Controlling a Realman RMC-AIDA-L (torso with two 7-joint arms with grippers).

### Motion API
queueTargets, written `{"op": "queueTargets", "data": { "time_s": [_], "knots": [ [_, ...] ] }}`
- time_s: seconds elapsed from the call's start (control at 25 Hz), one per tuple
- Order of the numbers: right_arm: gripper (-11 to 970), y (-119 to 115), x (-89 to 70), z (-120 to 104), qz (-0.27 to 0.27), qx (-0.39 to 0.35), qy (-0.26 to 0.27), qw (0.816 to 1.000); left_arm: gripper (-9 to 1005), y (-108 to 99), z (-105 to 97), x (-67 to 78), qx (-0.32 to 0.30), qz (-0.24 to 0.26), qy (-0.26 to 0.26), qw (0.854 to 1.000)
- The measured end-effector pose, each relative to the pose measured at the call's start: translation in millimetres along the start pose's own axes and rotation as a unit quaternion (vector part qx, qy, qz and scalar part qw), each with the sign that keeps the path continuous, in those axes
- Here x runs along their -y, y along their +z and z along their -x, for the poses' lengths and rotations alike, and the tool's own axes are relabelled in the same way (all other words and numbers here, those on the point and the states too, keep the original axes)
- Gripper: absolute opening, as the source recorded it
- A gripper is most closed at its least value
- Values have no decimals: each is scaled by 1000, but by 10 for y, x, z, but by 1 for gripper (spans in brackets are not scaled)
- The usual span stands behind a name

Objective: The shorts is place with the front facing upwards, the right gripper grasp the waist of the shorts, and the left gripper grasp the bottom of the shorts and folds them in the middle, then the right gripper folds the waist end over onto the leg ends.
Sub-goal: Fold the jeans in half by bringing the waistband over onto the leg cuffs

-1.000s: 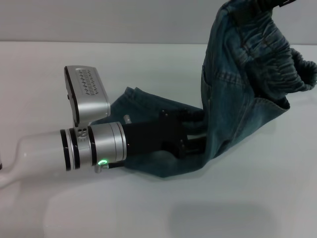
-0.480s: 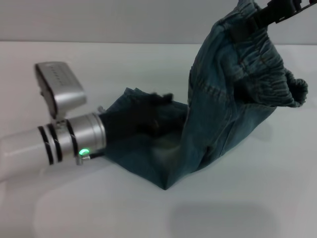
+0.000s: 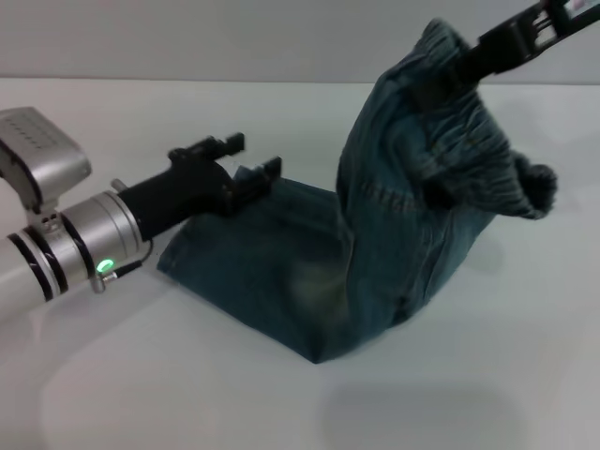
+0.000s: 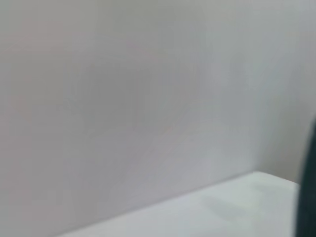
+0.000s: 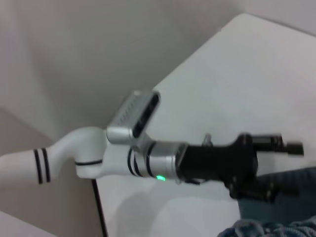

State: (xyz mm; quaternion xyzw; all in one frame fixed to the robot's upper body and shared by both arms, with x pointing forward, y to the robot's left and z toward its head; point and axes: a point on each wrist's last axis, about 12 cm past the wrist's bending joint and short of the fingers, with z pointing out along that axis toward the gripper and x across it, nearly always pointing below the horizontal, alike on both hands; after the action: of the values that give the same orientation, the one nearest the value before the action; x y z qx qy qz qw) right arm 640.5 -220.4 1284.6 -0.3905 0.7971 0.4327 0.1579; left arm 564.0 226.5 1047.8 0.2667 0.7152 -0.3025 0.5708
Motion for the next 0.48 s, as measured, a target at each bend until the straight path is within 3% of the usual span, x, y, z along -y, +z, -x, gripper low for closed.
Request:
{"op": "queueTargets", "data": {
  "time_s": [0.48],
  "knots": [
    [48, 485, 53, 80, -25, -11, -60, 998, 679, -310, 127, -402, 81, 148, 20, 986]
  ]
}}
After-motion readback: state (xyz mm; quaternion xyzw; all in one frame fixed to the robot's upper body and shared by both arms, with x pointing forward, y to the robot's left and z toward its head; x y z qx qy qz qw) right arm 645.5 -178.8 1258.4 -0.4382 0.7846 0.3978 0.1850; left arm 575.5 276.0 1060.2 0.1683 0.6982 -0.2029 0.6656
